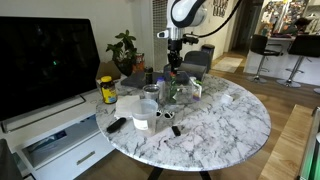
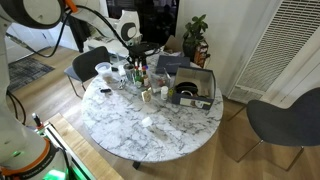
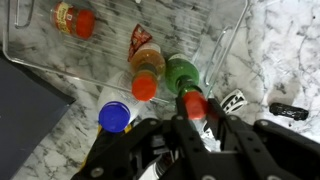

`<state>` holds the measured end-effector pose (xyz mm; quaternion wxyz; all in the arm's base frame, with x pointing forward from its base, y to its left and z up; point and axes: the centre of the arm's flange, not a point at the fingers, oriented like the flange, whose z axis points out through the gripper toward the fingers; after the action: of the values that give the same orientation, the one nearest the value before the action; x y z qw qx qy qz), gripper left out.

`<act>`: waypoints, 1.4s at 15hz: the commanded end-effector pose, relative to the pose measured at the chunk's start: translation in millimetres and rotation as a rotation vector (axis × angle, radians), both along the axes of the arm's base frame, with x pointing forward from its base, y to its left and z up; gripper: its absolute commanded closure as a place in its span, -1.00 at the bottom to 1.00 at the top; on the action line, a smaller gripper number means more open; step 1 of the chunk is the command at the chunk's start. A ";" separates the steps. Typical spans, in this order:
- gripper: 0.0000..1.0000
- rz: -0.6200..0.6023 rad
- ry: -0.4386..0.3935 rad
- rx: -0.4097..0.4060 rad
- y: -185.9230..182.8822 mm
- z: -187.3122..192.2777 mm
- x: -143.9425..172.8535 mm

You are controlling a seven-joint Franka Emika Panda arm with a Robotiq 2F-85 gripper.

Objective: Place the orange cap on the green bottle

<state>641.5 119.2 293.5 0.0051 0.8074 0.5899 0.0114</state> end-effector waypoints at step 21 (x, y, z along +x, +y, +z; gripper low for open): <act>0.87 -0.004 0.109 0.024 -2.6 -5.6 6.9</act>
<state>649.1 117.4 291.2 -0.0217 0.8108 0.5846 -0.0167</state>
